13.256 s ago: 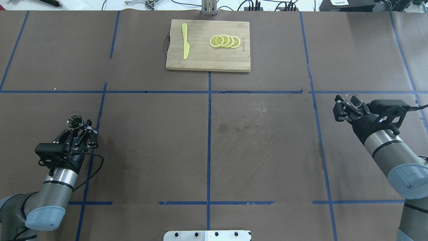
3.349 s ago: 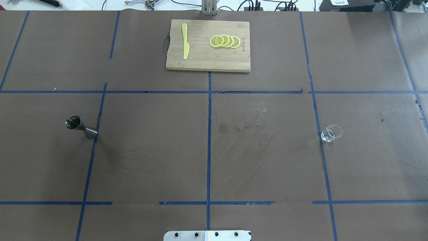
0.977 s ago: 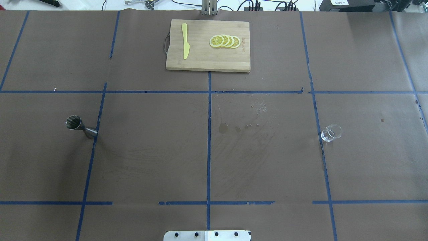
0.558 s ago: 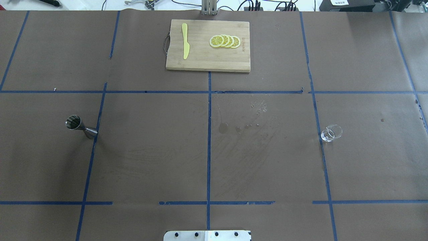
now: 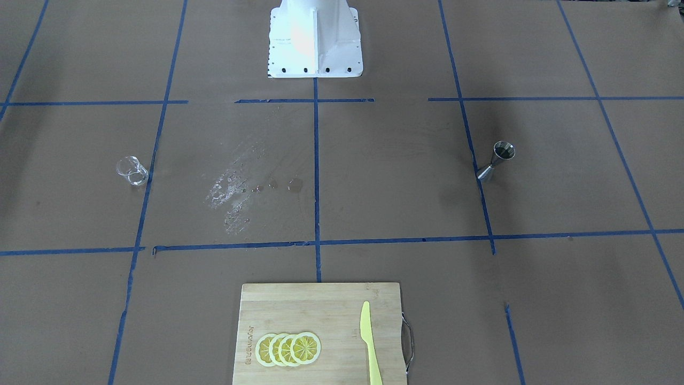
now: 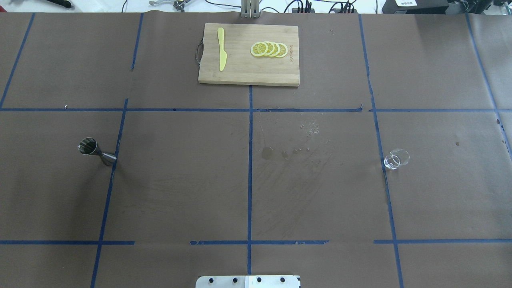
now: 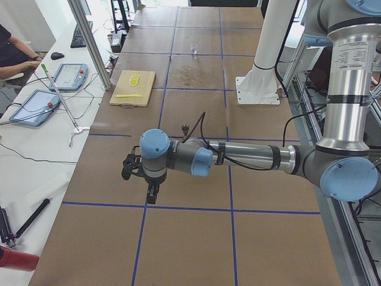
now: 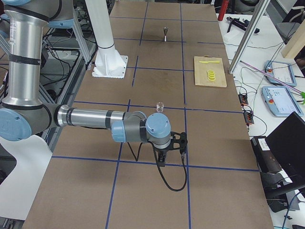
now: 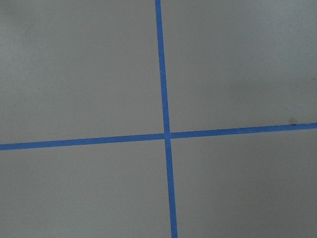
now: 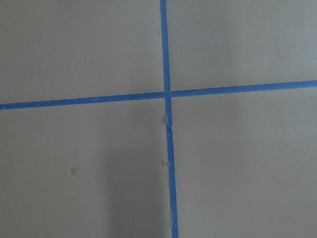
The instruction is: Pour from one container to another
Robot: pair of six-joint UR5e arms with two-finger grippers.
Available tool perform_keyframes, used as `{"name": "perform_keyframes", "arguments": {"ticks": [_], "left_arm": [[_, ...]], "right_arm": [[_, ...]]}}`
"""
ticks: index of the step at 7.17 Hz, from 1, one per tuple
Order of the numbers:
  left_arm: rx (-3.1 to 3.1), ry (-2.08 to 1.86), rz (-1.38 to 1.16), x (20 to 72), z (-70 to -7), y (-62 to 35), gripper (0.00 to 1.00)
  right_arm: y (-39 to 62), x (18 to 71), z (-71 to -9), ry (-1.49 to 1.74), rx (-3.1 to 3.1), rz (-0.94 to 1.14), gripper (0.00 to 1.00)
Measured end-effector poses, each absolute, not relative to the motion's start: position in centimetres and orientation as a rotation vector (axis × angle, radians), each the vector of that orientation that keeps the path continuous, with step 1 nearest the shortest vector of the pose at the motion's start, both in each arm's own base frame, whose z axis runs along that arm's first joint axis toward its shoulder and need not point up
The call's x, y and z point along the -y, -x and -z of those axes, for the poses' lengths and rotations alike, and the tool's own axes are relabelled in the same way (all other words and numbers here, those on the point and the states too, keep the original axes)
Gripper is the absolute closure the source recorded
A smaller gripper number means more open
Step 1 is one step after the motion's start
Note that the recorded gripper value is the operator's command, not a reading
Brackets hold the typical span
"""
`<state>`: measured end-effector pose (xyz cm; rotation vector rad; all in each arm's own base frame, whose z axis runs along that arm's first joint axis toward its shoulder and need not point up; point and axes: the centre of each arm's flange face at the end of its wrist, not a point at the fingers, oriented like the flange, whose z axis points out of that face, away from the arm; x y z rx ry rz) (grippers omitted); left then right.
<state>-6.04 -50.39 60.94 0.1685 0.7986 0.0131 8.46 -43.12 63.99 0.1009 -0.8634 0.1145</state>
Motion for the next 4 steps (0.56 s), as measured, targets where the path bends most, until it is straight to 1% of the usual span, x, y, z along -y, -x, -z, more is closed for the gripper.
{"name": "perform_keyframes", "arguments": {"ticks": [4], "left_arm": [[-0.799, -0.171, -0.016, 50.40, -60.90, 6.04, 0.00]], "right_arm": [[-8.43, 43.38, -63.69, -0.110, 0.866, -0.115, 0.00]]}}
